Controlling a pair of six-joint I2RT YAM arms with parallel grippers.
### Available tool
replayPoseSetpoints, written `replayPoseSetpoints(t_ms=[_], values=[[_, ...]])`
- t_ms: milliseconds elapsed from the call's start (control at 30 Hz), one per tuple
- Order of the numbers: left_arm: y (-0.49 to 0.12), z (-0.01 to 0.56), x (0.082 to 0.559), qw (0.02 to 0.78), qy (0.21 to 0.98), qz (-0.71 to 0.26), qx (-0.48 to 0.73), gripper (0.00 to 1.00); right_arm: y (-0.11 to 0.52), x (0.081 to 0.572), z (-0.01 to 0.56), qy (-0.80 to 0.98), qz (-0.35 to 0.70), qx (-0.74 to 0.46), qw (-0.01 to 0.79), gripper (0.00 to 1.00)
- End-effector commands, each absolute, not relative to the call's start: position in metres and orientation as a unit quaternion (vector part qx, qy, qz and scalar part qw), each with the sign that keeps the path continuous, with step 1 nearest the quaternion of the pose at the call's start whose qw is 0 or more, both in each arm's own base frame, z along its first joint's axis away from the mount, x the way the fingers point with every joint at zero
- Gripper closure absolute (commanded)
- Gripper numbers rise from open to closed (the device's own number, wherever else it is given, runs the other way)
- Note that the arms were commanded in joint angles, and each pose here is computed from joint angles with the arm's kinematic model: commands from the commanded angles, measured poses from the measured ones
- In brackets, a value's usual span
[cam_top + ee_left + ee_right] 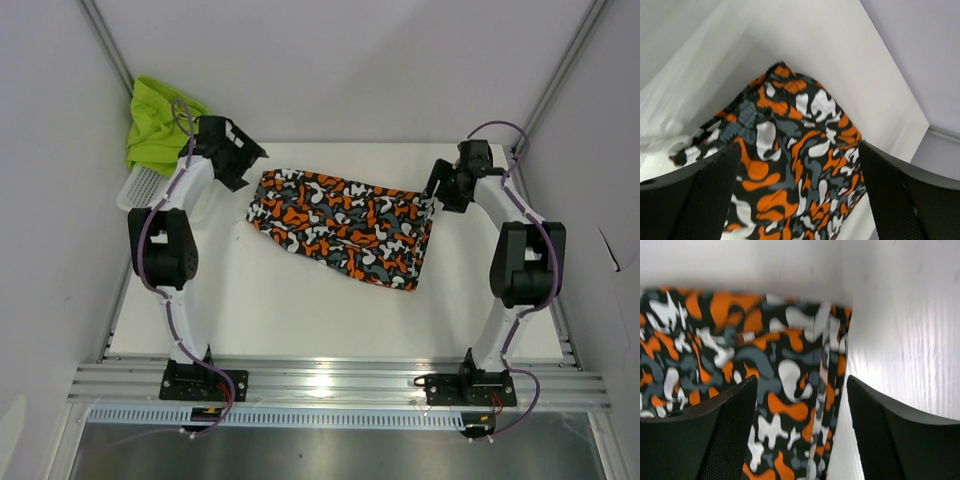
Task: Fold and stack the shorts
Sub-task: Fold the shorts
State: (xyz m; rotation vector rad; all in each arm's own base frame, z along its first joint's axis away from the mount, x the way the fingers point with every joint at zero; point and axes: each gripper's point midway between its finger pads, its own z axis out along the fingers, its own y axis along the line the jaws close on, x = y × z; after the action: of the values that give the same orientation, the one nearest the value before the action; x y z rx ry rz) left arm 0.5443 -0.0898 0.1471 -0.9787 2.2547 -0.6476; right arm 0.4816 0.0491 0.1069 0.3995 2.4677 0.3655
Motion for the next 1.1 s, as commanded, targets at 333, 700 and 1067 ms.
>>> replayPoseSetpoints(t_ms=[333,700,1067], values=[[-0.087,0.183,0.452,0.381,0.862,-0.211,-0.258,0.01,0.124,0.385,0.114,0.933,0.167,0.082,0.308,0.43],[-0.108,0.167,0.451,0.375,0.876,-0.213,-0.215,0.01,0.172,0.327,0.081,0.941,0.221,0.035,0.253,0.6],[-0.115,0.161,0.438,0.375,0.885,-0.191,-0.201,0.01,0.135,0.269,0.044,0.976,0.09,0.011,0.196,0.85]])
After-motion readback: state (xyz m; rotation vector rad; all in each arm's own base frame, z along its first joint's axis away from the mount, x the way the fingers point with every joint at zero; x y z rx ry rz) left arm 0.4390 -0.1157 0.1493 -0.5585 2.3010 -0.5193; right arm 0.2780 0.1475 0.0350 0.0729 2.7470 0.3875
